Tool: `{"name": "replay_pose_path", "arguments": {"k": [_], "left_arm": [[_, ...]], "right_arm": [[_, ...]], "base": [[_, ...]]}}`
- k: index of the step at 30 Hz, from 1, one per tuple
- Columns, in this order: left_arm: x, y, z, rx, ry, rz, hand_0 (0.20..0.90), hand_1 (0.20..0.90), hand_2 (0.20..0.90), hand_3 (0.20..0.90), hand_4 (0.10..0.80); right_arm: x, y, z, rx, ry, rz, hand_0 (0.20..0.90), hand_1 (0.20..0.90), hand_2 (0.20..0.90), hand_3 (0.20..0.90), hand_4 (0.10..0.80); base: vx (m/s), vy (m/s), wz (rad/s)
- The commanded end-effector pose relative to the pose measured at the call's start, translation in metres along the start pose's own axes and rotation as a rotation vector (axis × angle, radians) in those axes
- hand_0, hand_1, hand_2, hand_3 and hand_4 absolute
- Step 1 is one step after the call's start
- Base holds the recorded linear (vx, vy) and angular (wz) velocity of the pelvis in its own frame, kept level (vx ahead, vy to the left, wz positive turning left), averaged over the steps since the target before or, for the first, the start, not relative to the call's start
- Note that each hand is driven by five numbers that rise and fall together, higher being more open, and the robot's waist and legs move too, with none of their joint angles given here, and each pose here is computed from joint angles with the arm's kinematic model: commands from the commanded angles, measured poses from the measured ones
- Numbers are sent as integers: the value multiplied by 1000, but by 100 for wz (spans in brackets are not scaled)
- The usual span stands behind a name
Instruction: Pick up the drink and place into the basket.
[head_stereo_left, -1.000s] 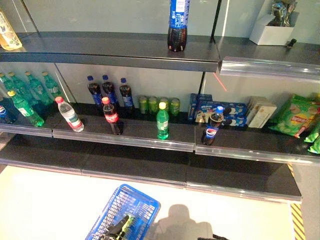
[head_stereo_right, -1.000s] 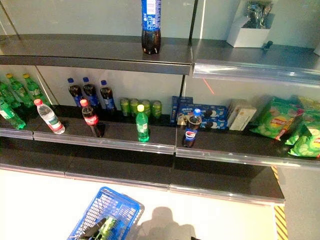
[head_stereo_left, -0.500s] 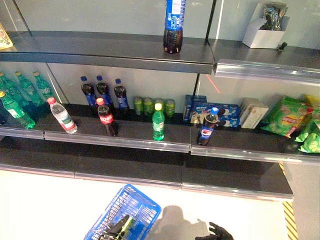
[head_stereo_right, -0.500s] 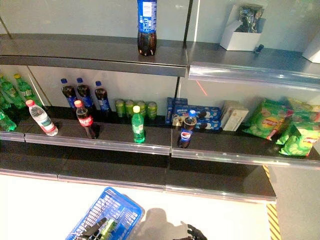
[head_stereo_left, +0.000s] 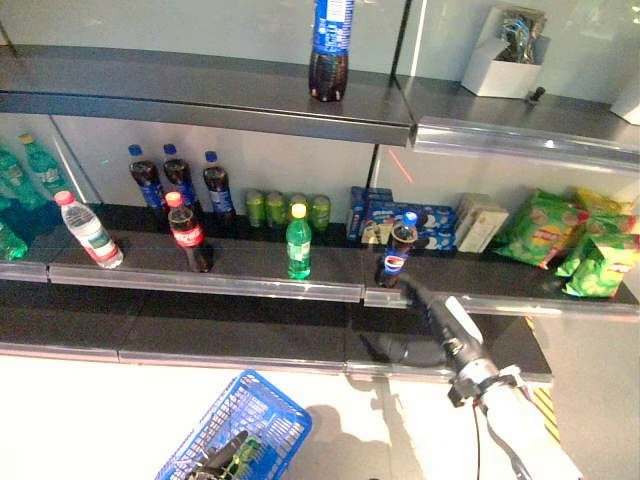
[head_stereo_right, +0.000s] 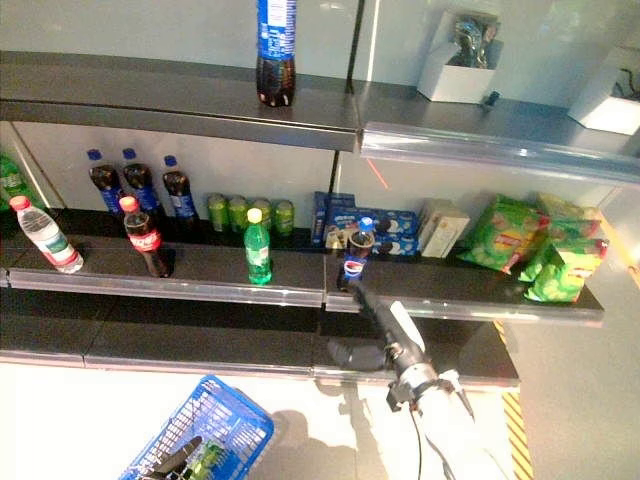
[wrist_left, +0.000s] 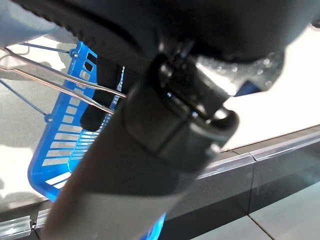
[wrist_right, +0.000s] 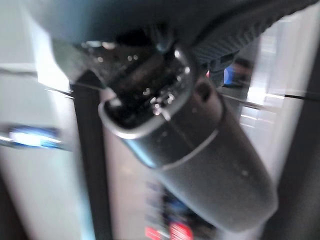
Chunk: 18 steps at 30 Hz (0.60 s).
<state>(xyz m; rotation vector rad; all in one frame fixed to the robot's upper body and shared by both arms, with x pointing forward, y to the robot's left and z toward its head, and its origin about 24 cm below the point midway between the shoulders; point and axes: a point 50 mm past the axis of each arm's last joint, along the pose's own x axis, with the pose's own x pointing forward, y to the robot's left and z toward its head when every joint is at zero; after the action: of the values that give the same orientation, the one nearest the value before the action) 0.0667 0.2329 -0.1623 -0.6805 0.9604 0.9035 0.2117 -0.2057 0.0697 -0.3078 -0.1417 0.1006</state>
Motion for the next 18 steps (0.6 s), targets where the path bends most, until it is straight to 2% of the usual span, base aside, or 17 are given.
{"name": "replay_pose_path", "arguments": {"k": [1, 5, 9, 18], "left_arm": [[-2, 12, -10, 59, -12, -5, 300, 300, 300, 200, 100], [-3, 21, -13, 55, -2, 21, 300, 300, 300, 200, 100], [-3, 21, -14, 62, 3, 22, 300, 300, 300, 200, 100], [-3, 0, -13, 131, -4, -32, 300, 300, 300, 200, 100]], "right_arm": [[7, -43, 78, -4, -452, -297, 900, 900, 900, 900, 800], [0, -57, 87, 39, -508, -432, 900, 900, 900, 900, 800], [2, -58, 84, 57, -475, -447, 900, 900, 900, 900, 800], [31, -48, 65, 217, -350, -477, 900, 900, 900, 900, 800]], "base": [[34, 27, -11], [41, 17, -13], [46, 2, -2], [117, -28, 2]]}}
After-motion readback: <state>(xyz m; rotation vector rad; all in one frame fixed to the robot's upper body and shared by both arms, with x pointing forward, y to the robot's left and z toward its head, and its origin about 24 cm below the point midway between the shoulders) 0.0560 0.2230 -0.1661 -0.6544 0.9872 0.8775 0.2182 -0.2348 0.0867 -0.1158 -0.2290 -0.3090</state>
